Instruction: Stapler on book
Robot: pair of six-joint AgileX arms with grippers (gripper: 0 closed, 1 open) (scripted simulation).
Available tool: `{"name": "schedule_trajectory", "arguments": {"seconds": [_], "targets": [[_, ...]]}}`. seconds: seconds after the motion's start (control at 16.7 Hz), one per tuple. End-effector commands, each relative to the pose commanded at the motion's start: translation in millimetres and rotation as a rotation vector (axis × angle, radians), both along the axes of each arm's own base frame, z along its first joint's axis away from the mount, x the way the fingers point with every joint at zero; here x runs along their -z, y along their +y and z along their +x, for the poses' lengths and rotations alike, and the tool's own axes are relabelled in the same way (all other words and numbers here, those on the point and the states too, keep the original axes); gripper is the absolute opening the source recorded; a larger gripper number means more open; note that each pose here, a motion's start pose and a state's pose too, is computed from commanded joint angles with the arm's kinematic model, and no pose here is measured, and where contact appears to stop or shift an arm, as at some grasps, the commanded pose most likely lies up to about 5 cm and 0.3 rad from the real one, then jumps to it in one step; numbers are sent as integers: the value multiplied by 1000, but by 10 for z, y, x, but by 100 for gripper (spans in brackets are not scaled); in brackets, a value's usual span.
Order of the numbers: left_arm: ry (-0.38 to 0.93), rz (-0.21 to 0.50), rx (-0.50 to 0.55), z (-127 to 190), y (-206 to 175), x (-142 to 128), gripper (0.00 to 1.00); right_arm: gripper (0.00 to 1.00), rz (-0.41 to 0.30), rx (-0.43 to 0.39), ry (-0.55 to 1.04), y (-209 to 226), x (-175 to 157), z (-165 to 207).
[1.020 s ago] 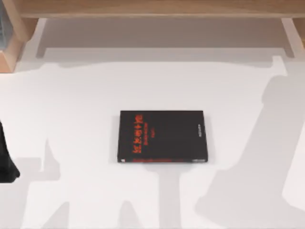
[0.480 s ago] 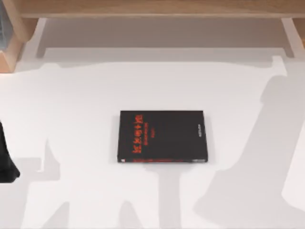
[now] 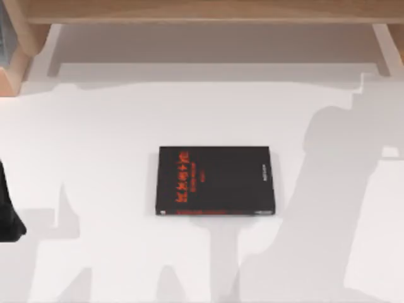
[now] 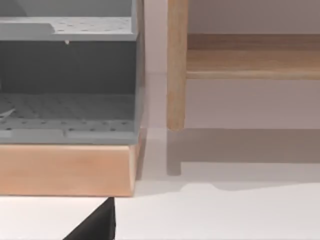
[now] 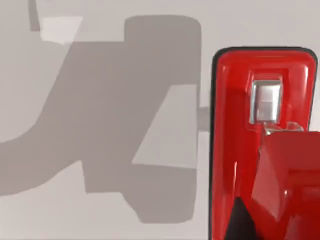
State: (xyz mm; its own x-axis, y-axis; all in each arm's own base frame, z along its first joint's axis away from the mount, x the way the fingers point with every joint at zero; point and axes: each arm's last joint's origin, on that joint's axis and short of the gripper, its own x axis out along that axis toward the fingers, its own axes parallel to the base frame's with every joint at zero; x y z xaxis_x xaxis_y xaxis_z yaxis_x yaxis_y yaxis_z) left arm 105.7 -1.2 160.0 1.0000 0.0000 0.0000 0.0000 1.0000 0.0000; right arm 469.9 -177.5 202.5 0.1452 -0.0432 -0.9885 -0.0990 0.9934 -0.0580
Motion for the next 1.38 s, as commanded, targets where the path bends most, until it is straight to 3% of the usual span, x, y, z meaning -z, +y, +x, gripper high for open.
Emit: {"name": "schedule_trajectory", "arguments": {"seconds": [0.36,0.54,0.66,0.84,1.02,1.38], "targets": [[0,0,0,0,0,0,100,0,-76,229,-187,745,-1180,-309],[0,0,0,0,0,0,100,0,-49,297,-295,1329,-1610,-506],[0,0,0,0,0,0,100,0,-1,297,-333,1779,-1757,-621],[0,0,0,0,0,0,100,0,84,252,-308,2469,-1707,-718],[0,0,0,0,0,0,100,0,147,187,-222,3166,-1425,-780],[0,0,0,0,0,0,100,0,170,118,-61,4350,-575,-1002]]}}
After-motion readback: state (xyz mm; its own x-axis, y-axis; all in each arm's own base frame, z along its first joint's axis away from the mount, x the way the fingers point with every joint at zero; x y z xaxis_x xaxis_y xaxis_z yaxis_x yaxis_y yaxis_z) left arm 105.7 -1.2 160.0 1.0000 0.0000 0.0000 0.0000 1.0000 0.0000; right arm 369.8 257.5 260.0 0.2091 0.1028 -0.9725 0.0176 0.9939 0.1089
